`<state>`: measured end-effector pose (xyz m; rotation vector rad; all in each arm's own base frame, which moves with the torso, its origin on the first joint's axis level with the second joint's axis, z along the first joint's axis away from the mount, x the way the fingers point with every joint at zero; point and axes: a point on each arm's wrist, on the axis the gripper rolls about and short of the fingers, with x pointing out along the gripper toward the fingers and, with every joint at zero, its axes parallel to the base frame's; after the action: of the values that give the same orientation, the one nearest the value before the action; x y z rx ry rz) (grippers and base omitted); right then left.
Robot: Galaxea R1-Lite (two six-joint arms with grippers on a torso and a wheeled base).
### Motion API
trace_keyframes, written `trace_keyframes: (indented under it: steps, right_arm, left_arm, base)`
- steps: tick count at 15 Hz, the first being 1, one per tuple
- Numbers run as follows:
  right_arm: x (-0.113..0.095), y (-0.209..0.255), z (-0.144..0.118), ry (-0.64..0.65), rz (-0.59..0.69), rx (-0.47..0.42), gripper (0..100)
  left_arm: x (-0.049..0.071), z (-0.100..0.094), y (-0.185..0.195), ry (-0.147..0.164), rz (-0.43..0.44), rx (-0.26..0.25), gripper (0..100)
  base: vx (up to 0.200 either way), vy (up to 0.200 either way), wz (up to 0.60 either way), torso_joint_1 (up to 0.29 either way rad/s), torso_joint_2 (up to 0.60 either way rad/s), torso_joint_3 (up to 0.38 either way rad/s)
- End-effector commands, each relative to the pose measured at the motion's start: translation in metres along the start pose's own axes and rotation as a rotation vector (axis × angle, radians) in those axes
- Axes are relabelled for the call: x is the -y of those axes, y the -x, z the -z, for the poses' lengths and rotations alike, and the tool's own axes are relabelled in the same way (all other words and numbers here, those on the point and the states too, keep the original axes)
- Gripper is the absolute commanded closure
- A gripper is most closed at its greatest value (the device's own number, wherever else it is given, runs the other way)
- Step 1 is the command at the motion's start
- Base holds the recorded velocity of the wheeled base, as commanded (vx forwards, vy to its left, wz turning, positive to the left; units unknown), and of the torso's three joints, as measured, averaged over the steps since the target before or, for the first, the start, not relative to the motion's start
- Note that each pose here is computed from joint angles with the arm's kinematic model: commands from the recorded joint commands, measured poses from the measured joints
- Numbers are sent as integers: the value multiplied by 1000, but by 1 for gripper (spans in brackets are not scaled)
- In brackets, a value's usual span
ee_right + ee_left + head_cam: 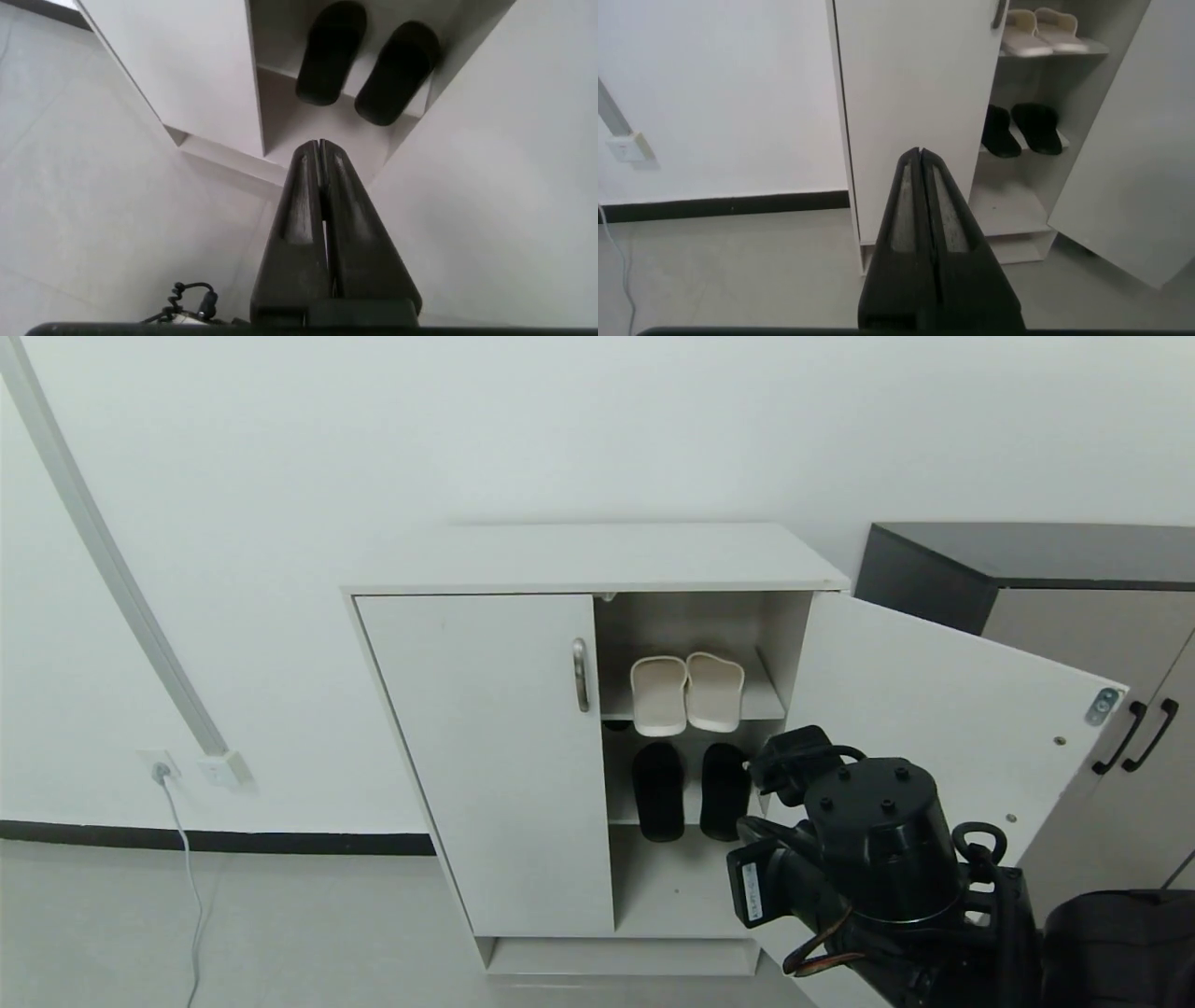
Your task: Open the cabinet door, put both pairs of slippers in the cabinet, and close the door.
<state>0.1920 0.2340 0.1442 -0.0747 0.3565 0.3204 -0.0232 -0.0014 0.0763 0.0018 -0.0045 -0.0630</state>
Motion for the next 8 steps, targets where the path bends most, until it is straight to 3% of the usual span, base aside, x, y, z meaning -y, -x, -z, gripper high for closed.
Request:
trace_keyframes:
  steps: [1, 8]
  right_arm:
    - [0, -1, 1, 1, 0, -3, 100]
    - [0, 0, 3, 7, 2, -7, 100]
  left_arm:
    - [0, 0, 0, 0, 0, -1, 100]
    - [0, 0, 0, 0, 0, -1, 100]
  base:
    - [0, 0, 0, 139, -476, -325]
    - [0, 0, 0, 175, -489, -323]
